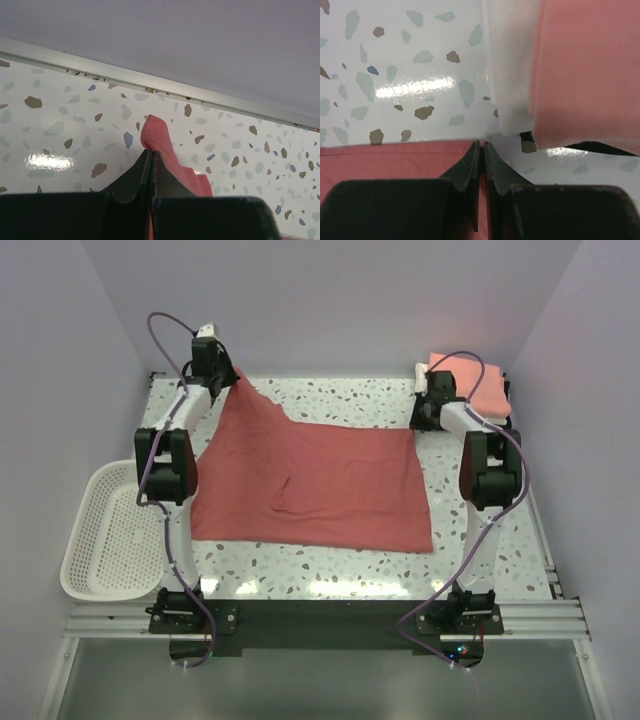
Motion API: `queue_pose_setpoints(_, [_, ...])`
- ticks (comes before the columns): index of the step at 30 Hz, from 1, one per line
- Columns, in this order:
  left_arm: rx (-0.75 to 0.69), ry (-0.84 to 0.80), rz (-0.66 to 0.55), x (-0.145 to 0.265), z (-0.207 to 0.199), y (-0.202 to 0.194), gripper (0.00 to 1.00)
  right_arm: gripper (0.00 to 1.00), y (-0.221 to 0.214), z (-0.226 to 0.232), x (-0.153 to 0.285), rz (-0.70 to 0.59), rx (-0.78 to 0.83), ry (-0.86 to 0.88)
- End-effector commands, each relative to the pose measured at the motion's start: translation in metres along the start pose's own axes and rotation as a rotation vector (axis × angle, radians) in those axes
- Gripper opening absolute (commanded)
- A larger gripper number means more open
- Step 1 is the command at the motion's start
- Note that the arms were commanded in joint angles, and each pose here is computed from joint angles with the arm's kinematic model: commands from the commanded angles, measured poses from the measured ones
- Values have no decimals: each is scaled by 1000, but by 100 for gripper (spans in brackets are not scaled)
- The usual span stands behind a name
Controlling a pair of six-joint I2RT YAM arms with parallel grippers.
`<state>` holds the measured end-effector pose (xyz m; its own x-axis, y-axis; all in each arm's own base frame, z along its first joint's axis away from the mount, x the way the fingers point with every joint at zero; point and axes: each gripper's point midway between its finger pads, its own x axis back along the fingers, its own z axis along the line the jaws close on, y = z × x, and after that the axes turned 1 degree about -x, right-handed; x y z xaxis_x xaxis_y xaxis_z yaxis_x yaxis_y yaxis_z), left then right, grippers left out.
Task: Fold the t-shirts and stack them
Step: Fold the tshirt
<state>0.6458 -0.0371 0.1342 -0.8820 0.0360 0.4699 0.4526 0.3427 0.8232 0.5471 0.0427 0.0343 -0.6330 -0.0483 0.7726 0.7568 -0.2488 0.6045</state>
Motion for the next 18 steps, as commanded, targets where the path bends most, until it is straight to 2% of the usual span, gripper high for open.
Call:
queue_pose_setpoints(1, [12,-63,-150,27,-21,72,0,6,47,-2,28,-149,-5,7])
queue_pose_setpoints(2, [12,-63,-151,27,-21,73,0,6,49,-2,29,-159,-9,12])
queue_pose_setpoints(5, [15,-69,-156,29,-21,76,0,14,51,-3,31,-179,-36,43])
queue_pose_setpoints(11, [20,-73,-153,31,-19,76,0,13,53,10,37,-212,-79,148])
queue_pose_setpoints(13, [24,-78,-156,34,-18,77,0,13,58,-4,38,-224,-108,146])
queue_pose_setpoints(18, [30,-101,-165,41,-23,83,0,14,58,1,38,-223,-117,183])
